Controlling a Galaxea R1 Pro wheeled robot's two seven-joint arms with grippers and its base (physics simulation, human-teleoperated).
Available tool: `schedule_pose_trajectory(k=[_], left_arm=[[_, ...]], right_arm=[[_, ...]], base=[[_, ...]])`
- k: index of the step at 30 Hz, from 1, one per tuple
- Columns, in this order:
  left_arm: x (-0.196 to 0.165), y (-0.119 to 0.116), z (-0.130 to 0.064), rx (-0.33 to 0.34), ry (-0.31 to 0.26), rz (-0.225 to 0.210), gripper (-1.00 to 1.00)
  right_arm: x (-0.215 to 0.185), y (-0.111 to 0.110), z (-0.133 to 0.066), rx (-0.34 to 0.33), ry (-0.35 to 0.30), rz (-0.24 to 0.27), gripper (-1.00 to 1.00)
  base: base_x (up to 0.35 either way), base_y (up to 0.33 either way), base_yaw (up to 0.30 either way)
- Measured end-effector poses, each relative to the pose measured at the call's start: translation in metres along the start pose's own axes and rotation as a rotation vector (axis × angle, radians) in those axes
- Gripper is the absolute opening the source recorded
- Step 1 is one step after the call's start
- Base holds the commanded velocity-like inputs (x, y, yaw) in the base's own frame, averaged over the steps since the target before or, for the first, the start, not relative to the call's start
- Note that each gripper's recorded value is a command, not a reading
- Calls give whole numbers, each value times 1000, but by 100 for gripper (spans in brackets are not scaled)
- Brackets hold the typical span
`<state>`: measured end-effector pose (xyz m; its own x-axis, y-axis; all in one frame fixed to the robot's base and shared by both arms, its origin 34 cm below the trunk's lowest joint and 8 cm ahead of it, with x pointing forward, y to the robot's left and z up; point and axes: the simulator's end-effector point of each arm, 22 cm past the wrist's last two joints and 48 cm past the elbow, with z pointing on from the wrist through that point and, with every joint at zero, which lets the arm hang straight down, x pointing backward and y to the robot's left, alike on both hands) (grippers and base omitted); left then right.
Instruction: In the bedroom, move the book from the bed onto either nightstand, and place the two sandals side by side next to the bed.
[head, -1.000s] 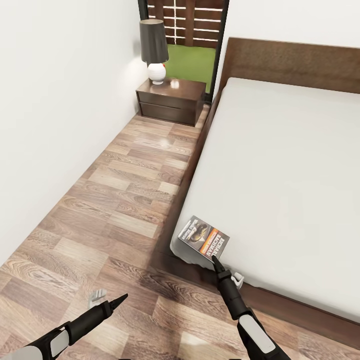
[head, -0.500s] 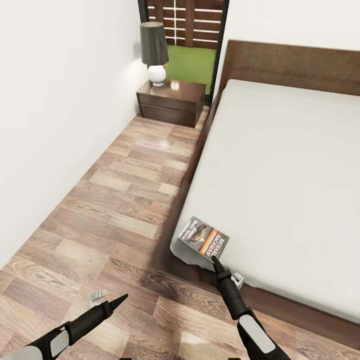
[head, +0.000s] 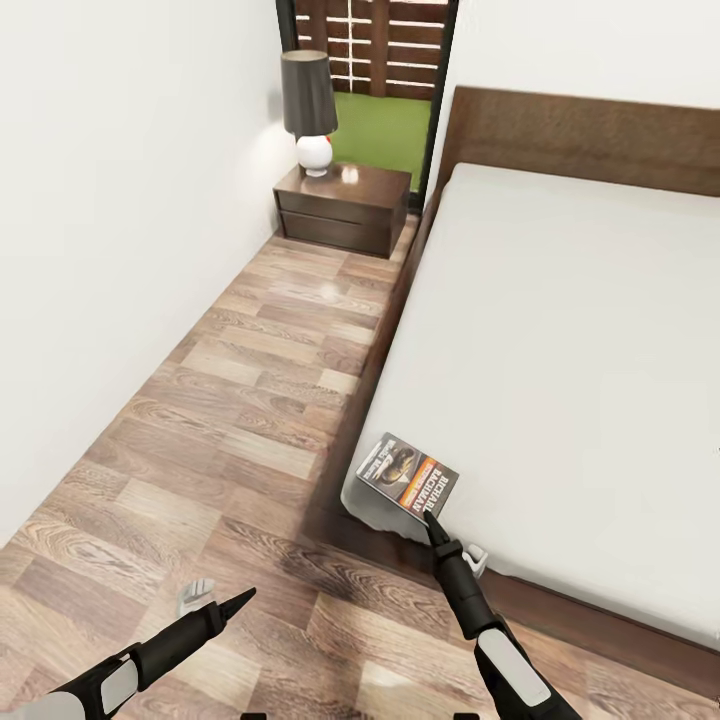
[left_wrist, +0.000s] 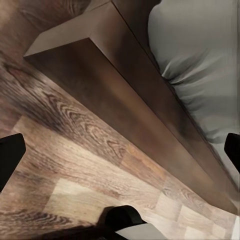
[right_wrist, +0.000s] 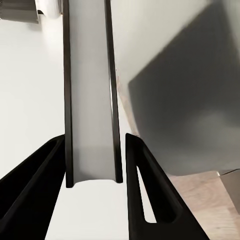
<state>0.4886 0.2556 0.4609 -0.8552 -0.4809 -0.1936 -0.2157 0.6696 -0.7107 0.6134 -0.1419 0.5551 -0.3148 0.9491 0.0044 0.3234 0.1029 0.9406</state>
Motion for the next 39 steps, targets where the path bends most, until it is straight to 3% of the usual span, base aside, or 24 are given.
schedule_pose_trajectory(k=[3, 14, 18, 21, 23, 25, 28, 29, 30, 32, 34, 36, 39], left_arm=[[-1, -4, -3, 0, 0, 0, 100], [-5, -17, -16, 5, -1, 0, 100], [-6, -21, -20, 4, 0, 0, 100], [-7, -24, -24, 3, 0, 1, 100], [-8, -26, -26, 2, 0, 1, 100], [-9, -27, -29, 0, 0, 3, 100], [-9, -30, -32, -1, 3, 5, 100], [-9, -31, -33, 0, 6, 7, 100], [-8, -32, -34, 0, 8, 9, 100], [-7, -35, -36, 2, 18, 15, 100], [-1, -37, -38, 4, 44, 32, 100], [2, -40, -41, 7, 60, 41, 100], [6, -45, -44, 16, 80, 52, 100]], right_arm=[[0, 9, 0, -10, 2, -5, -100], [4, 98, 17, -181, 26, -38, -100], [32, 116, 15, -216, 129, -126, -100], [44, 112, 5, -212, 235, -275, -100], [38, 100, -6, -188, 285, -355, -100], [21, 62, -39, -95, 394, -448, -100], [-39, 26, -80, 42, 491, -530, -100], [-72, 15, -104, 93, 530, -576, -100], [-92, 13, -116, 114, 532, -596, -100], [-100, 10, -143, 124, 577, -596, -100], [-102, 18, -169, 87, 626, -574, -100], [-103, 22, -179, 71, 642, -561, -100], [-106, 4, -205, 127, 687, -560, -100]], base=[[0, 0, 0], [0, 0, 0], [0, 0, 0], [0, 0, 0], [0, 0, 0], [0, 0, 0], [0, 0, 0], [0, 0, 0], [0, 0, 0], [0, 0, 0], [0, 0, 0], [0, 0, 0], [0, 0, 0]])
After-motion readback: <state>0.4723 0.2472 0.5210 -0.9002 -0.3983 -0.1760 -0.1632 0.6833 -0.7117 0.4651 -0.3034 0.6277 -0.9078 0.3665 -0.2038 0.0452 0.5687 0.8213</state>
